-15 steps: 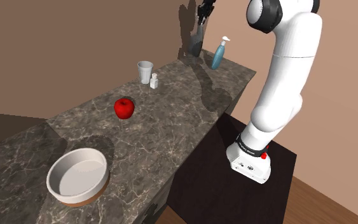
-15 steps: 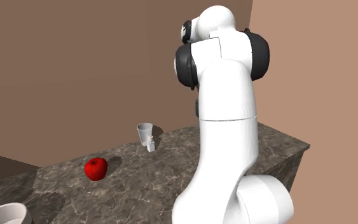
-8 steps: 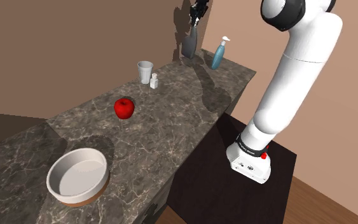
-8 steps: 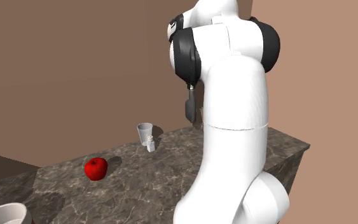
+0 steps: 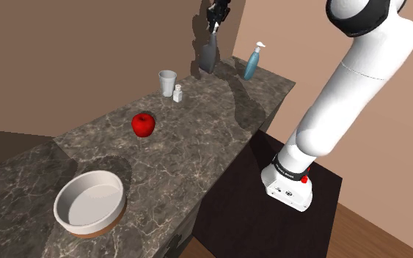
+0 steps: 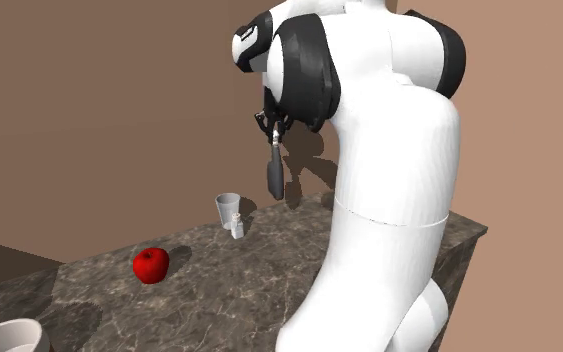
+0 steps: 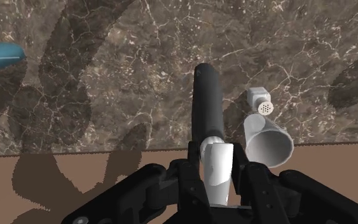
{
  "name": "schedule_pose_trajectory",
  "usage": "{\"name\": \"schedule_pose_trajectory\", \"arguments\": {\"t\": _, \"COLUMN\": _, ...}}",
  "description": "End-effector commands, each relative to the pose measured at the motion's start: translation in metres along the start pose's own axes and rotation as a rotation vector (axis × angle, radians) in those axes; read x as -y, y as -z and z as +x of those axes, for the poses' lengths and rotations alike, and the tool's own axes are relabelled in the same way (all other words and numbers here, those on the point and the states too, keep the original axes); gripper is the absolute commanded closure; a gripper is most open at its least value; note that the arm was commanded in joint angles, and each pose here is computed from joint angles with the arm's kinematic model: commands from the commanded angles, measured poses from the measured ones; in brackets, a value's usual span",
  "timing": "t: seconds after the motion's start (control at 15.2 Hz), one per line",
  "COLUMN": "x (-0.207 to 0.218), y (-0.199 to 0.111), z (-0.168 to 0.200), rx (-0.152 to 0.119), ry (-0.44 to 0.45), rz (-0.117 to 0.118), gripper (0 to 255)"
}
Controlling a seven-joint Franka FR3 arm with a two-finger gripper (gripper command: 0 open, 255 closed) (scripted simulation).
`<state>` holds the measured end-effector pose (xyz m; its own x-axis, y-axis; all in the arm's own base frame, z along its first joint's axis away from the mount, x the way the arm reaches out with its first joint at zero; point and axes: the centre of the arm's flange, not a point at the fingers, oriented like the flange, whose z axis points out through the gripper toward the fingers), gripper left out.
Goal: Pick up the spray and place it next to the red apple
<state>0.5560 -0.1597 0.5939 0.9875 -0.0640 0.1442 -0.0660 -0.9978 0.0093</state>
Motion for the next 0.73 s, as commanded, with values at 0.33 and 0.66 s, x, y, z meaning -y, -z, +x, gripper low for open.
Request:
{"name": "schedule_pose_trajectory", "arguments": {"t": 0.33, "x": 0.093, "y": 0.002, "z": -0.008, "rx": 0.0, "ry": -0.001, "rz": -0.001, "gripper": 255}}
{"name": "schedule_pose_trajectory", "arguments": {"t": 0.66, "x": 0.159, "y": 0.003, "z": -0.015, "rx": 0.0, "ry": -0.001, "rz": -0.001, "gripper": 255}}
